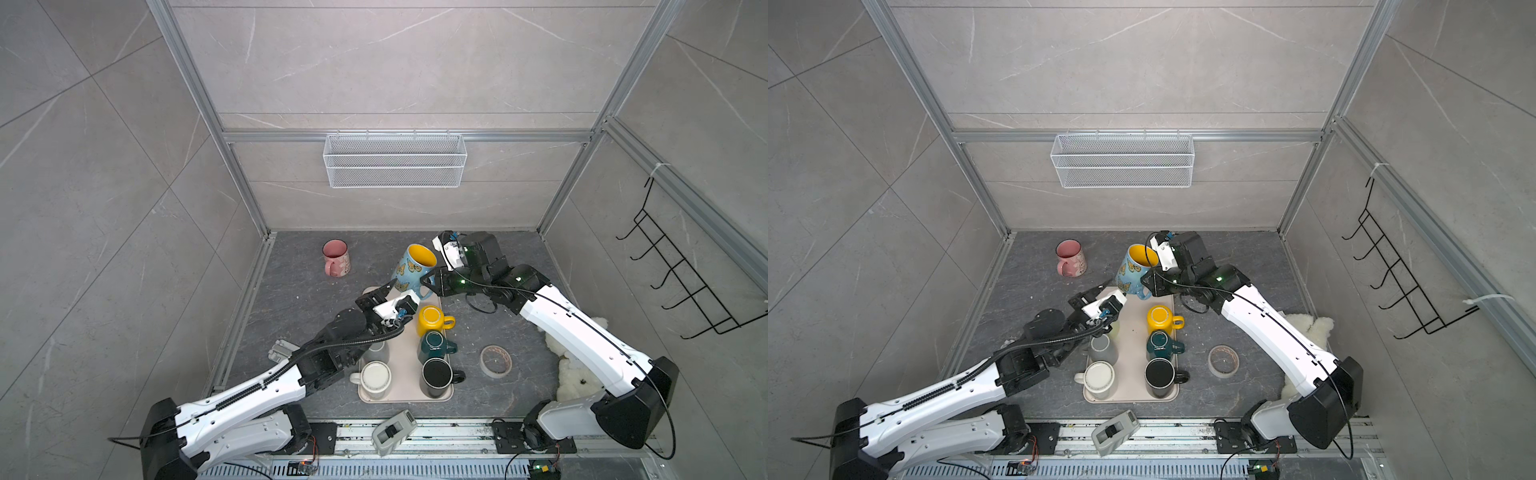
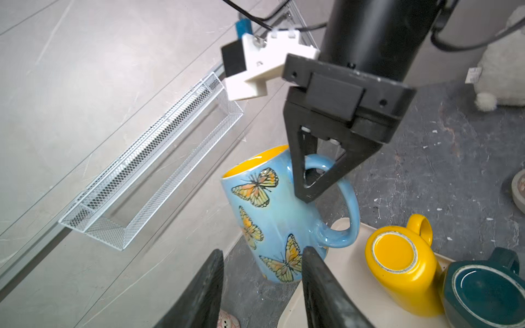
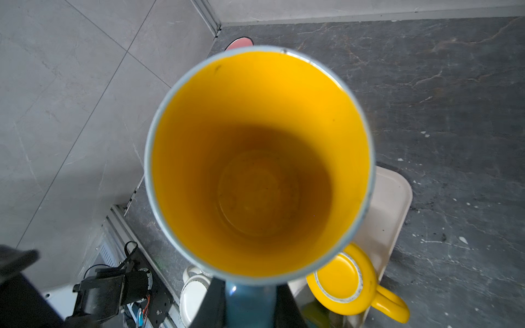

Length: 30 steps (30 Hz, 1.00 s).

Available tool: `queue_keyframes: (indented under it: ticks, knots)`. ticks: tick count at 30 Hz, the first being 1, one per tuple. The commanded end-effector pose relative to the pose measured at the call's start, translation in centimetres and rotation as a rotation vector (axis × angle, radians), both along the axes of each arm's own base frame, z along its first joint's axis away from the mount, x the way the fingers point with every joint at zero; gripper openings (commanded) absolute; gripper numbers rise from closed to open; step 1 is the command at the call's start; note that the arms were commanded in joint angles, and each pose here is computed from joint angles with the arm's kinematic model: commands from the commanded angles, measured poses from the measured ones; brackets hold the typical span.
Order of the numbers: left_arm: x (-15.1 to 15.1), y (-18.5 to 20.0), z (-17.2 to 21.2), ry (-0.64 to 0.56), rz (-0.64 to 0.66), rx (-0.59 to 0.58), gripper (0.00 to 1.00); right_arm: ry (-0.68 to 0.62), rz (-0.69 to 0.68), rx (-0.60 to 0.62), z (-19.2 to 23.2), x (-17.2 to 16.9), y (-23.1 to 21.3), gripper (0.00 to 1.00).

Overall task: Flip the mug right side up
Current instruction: 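Open and withdraw the left gripper while the right gripper holds the blue mug, then carry the blue mug with the right gripper past the tray toward the pink mug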

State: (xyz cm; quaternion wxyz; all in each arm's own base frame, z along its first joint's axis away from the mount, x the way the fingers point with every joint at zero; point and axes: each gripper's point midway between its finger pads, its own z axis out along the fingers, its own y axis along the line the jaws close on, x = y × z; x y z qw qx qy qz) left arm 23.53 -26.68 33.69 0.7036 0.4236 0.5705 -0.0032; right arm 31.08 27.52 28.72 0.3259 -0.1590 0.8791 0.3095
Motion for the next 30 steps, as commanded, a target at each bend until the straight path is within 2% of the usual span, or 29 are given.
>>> queue_keyframes:
  ticks: [1, 12, 20, 23, 27, 30]
  knots:
    - [-0.3, 1.2, 0.5, 0.034, 0.023, -0.064, 0.48, -0.131, -0.030, 0.112, 5.0, 1.2, 0.6, 0.00]
    - [-1.9, 4.0, -0.2, 0.104, 0.033, -0.118, 0.50, -0.142, -0.090, 0.094, 4.9, 3.9, 1.3, 0.00]
    - [-2.4, 5.3, -1.1, 0.116, 0.049, -0.092, 0.51, -0.150, -0.139, 0.079, 4.5, 7.3, 2.6, 0.00]
    - [-2.0, 6.6, -1.4, 0.119, 0.112, -0.100, 0.51, -0.146, -0.144, 0.073, 4.0, 9.1, 3.8, 0.00]
    - [-1.4, 9.8, -0.5, 0.155, 0.262, -0.242, 0.53, -0.133, -0.145, 0.054, 2.2, 12.2, 6.1, 0.00]
    - [-1.7, 11.2, 0.4, 0.226, 0.299, -0.374, 0.53, -0.136, -0.141, 0.033, 0.8, 14.4, 8.0, 0.00]
